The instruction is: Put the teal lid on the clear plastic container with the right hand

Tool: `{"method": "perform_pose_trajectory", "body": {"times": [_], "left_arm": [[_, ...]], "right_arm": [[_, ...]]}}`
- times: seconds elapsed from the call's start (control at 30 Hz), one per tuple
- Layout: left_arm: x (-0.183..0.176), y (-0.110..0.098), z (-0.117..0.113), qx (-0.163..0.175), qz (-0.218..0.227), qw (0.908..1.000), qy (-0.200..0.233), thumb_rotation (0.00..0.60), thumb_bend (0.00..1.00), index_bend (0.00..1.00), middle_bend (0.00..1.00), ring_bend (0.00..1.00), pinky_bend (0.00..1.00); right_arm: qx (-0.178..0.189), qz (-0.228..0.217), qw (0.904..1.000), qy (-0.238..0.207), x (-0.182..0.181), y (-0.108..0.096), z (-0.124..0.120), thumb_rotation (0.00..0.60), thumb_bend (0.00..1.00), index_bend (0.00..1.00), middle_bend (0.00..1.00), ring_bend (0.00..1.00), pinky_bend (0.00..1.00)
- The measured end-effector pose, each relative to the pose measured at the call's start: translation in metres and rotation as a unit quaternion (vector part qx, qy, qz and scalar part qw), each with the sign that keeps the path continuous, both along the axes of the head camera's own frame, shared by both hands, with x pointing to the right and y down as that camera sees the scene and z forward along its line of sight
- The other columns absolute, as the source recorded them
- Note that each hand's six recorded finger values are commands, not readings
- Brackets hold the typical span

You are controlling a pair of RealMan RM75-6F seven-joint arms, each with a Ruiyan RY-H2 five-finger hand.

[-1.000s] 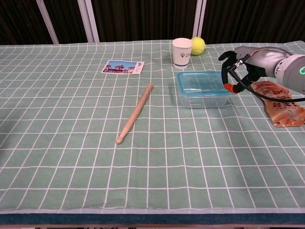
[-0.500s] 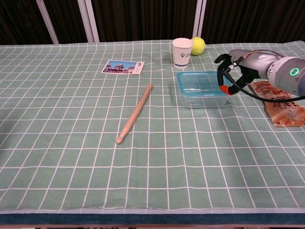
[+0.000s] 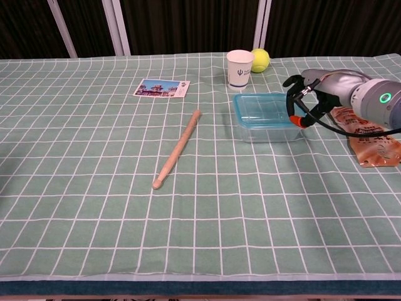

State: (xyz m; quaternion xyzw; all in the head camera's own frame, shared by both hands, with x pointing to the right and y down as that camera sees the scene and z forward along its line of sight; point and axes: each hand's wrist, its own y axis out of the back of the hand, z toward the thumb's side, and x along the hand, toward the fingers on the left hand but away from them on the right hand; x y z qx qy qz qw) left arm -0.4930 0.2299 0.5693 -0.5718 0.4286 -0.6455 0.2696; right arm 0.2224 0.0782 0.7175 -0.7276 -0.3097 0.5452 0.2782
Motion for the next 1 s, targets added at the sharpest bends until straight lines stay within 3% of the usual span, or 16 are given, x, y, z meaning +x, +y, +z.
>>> {"method": "perform_pose_trajectory", "body": {"times": [1.0], "left_arm": [[0.000, 0.001, 0.001, -0.003, -0.001, 1.0000, -0.003, 0.600, 0.57, 0.11, 0.00, 0.00, 0.00]], "right_arm": [[0.008, 0.014, 0.9998, 0.008, 0.012, -0.016, 0.000, 0.600, 0.47, 0.69, 0.09, 0.00, 0.00]]}}
